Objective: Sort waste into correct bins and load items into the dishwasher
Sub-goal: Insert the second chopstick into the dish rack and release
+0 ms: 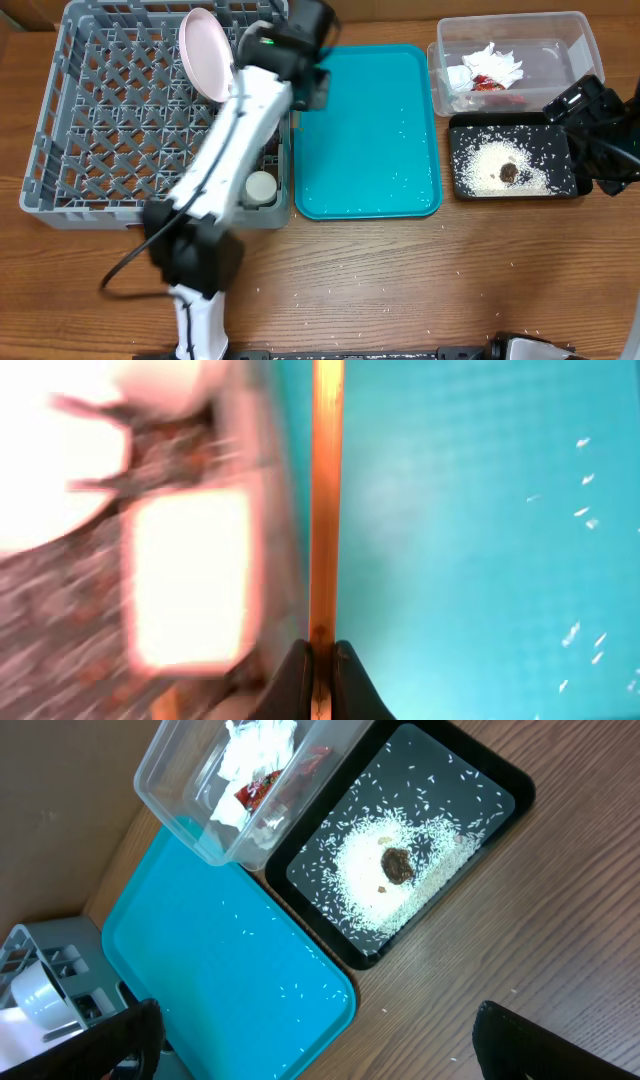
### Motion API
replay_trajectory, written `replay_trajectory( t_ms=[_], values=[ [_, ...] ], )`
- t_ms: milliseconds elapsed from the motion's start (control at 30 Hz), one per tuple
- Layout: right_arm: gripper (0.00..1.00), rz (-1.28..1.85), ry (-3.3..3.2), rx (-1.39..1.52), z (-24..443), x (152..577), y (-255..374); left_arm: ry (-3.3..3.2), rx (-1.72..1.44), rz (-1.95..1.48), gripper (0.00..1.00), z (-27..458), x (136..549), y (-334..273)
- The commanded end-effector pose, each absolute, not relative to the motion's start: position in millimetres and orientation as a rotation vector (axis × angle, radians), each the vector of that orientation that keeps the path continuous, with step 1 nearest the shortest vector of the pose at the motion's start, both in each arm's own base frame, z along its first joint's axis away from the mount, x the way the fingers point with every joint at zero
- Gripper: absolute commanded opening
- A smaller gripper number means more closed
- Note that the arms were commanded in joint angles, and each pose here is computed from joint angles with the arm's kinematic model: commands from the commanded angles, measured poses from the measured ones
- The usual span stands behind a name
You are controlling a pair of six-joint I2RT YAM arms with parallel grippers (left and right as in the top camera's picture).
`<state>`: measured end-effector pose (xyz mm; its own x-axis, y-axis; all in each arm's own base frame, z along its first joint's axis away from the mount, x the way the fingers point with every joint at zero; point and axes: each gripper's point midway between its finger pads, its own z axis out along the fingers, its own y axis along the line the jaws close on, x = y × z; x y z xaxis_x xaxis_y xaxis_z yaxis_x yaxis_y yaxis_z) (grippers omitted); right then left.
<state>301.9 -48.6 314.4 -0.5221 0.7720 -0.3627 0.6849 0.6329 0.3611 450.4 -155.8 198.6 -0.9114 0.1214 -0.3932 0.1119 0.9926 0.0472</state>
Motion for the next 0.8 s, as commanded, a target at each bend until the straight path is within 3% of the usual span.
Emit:
replay_trajectory(
  t_ms=[0,233,700,733,767],
  values=[
    [1.0,0.232,2.335,1.144,321,301,-51,2.694,0.04,0.178,0.04,238,441,-85],
    [1.0,0.232,2.335,1.144,321,301,-51,2.864,-0.068,0.291,0.04,197,425,-13],
    [1.0,0.232,2.335,1.144,321,301,-51,3.061,-0.07,0.354,0.05,121,388,-4],
    [1.0,0.232,2.335,1.144,321,301,-51,3.06,-0.067,0.354,0.08,121,389,-4],
    [1.0,0.232,2.335,1.144,321,301,-51,3.059,-0.066,0.354,0.24,121,389,-4]
  ],
)
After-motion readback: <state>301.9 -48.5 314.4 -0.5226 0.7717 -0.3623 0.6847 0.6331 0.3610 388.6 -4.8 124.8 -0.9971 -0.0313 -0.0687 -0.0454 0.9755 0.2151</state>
